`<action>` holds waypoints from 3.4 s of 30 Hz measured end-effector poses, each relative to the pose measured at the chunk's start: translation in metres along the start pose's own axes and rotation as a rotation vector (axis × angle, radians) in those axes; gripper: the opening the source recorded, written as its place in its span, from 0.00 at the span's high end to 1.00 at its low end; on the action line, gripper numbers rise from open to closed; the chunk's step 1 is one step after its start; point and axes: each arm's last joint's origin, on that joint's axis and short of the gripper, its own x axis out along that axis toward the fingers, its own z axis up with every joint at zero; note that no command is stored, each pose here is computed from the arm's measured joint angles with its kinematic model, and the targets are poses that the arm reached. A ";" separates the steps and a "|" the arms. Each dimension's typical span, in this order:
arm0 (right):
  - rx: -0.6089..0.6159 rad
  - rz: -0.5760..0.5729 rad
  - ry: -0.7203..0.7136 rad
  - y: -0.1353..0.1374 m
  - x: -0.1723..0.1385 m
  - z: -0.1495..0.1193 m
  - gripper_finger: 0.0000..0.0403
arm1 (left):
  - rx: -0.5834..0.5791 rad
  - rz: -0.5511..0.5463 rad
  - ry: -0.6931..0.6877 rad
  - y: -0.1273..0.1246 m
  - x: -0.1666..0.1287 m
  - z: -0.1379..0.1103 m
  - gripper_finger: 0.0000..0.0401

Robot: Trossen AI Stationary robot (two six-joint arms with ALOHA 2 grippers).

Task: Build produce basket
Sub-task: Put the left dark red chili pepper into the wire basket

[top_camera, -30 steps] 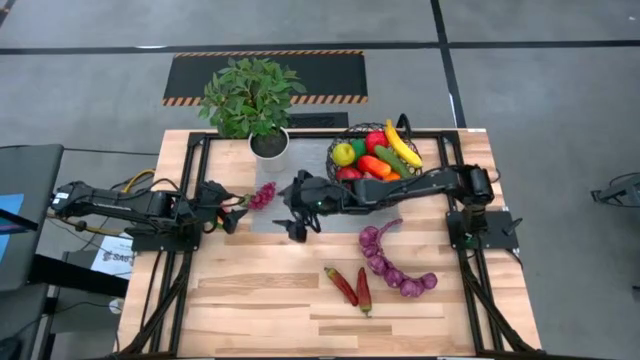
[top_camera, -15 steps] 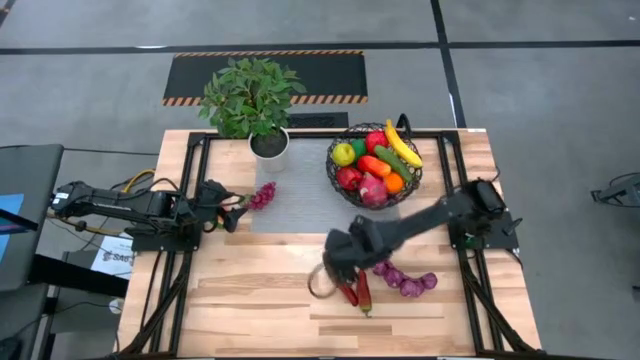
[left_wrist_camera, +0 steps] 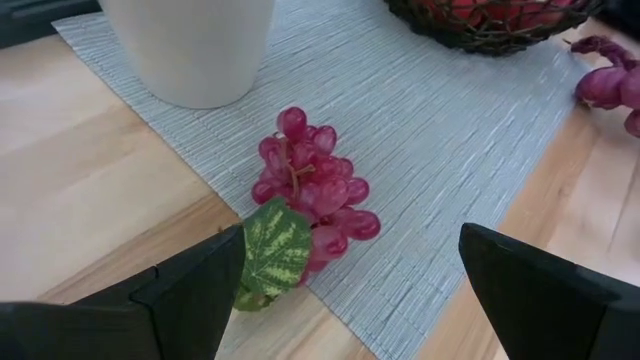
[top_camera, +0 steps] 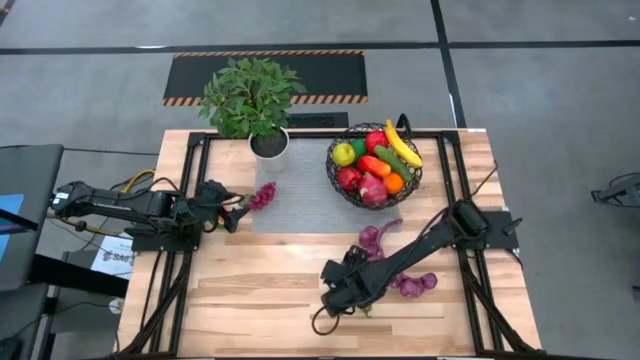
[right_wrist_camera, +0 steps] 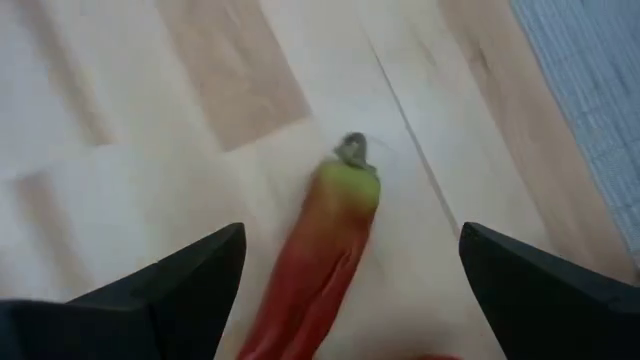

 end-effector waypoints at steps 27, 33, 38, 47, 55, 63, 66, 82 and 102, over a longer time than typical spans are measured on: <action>0.017 -0.083 0.035 0.008 0.044 -0.013 0.59 | -0.045 -0.004 0.006 0.000 0.000 0.000 0.12; -0.069 -0.104 -0.020 0.004 0.043 -0.006 0.72 | -0.046 -0.004 0.006 0.000 0.000 0.000 0.12; -0.077 -0.125 -0.125 -0.005 0.024 0.011 0.69 | -0.053 -0.015 0.015 0.000 0.000 -0.001 0.12; -0.093 -0.143 -0.547 -0.014 -0.046 0.055 0.66 | -0.068 -0.038 0.033 -0.001 0.000 -0.001 0.12; -0.258 -0.076 -0.838 -0.005 -0.085 0.086 0.65 | -0.065 -0.039 0.020 -0.002 0.000 0.000 0.12; -0.455 0.203 -1.031 -0.014 -0.106 0.114 0.66 | -0.053 -0.032 0.013 -0.002 0.000 0.000 0.12; -0.469 0.311 -1.079 -0.025 -0.113 0.116 0.66 | -0.054 -0.033 0.011 -0.002 0.000 0.000 0.12; -0.098 0.137 -1.443 -0.138 -0.094 0.020 0.65 | -0.011 -0.017 0.000 -0.001 0.000 0.001 0.12; 0.297 -0.158 -0.875 -0.270 -0.010 0.029 0.61 | -0.001 -0.004 -0.008 -0.001 0.000 0.001 0.12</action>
